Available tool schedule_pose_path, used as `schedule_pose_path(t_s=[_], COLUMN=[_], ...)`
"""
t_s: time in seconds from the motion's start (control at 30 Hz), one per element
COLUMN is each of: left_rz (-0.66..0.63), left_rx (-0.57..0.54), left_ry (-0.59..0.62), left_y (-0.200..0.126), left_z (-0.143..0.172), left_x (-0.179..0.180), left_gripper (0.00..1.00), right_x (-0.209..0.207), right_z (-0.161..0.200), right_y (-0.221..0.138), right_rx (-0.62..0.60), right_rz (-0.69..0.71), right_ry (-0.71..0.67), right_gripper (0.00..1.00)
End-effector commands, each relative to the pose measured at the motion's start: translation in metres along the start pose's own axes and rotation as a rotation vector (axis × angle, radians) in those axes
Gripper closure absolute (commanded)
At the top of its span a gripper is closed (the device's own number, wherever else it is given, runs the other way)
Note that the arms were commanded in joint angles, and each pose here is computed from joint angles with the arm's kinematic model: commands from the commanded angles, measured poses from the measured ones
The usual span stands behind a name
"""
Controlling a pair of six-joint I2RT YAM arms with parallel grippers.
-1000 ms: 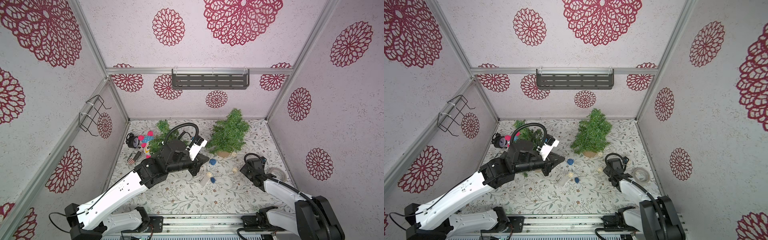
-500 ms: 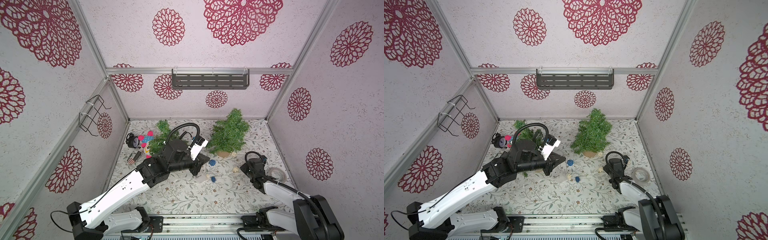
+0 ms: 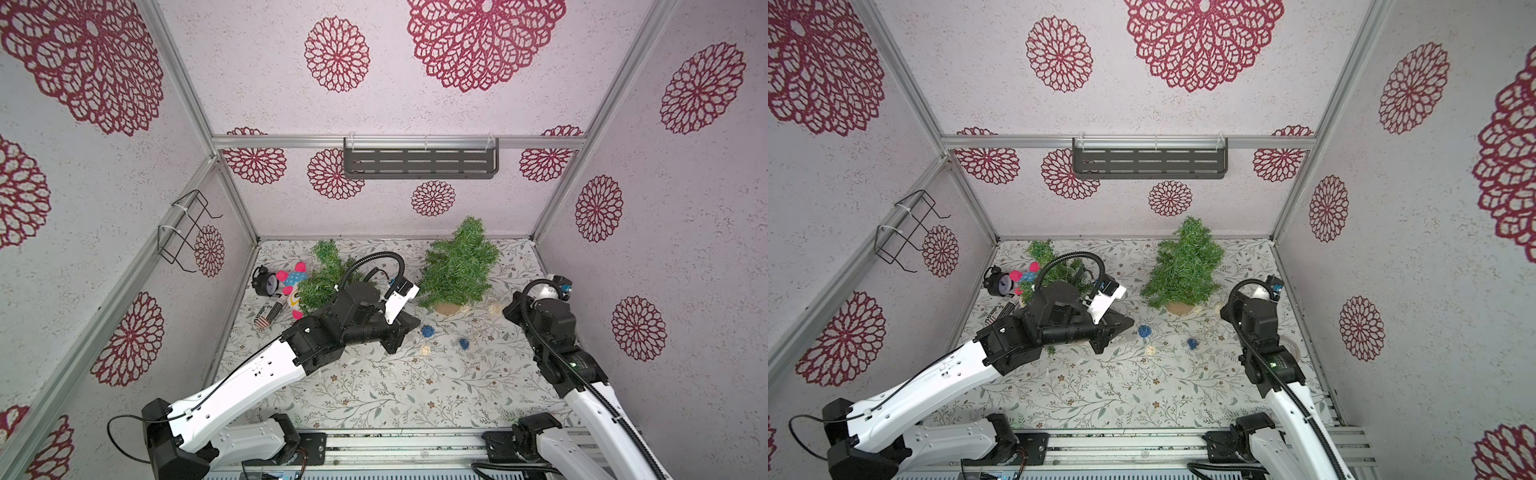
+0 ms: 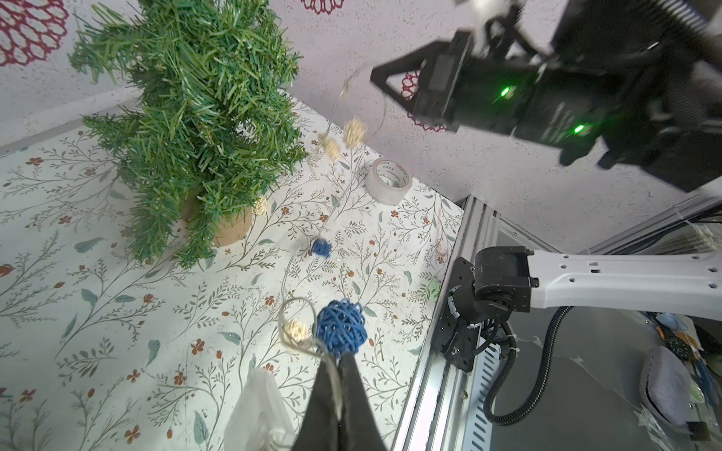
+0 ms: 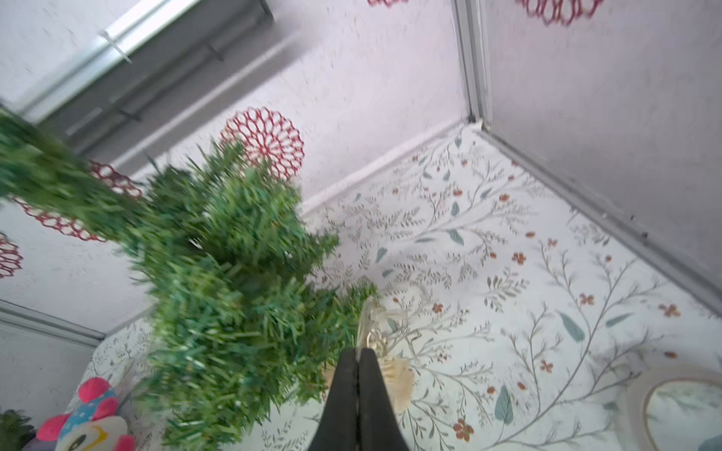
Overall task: Wrap string light around the christmas tree
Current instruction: Pick up the light string from the center of the board.
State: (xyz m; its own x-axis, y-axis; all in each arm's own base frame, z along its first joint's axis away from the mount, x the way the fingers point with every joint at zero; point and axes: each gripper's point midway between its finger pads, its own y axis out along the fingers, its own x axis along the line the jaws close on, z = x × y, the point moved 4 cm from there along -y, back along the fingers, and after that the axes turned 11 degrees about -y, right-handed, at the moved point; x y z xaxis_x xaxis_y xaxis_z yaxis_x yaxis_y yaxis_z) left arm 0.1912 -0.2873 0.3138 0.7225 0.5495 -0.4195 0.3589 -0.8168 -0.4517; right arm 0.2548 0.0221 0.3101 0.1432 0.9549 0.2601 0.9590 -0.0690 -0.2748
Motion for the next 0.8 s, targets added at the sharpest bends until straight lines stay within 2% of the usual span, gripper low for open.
schedule_pose_path(t_s=[0.0, 0.27, 0.4, 0.53, 0.77], left_rz=[0.021, 0.015, 0.016, 0.010, -0.007], left_rx=[-0.039, -0.064, -0.072, -0.074, -0.093], left_ry=[0.030, 0.052, 0.064, 0.068, 0.062], left_y=[0.000, -0.004, -0.003, -0.002, -0.005], left_z=[-0.009, -0.016, -0.023, -0.025, -0.025], left_x=[-0.001, -0.002, -0.003, -0.002, 0.002], left_gripper=[1.00, 1.00, 1.00, 1.00, 1.00], right_x=[-0.004, 0.026, 0.048, 0.062, 0.075], right_z=[-0.034, -0.131, -0.167, -0.181, -0.173], right_y=[-0.015, -0.042, -0.049, -0.053, -0.066], right_rx=[-0.042, -0.214, -0.262, -0.268, -0.221], right_rz=[0.066, -0.002, -0.086, -0.170, -0.292], right_ry=[-0.130, -0.166, -0.154, -0.121, -0.146], right_gripper=[1.00, 1.00, 1.00, 1.00, 1.00])
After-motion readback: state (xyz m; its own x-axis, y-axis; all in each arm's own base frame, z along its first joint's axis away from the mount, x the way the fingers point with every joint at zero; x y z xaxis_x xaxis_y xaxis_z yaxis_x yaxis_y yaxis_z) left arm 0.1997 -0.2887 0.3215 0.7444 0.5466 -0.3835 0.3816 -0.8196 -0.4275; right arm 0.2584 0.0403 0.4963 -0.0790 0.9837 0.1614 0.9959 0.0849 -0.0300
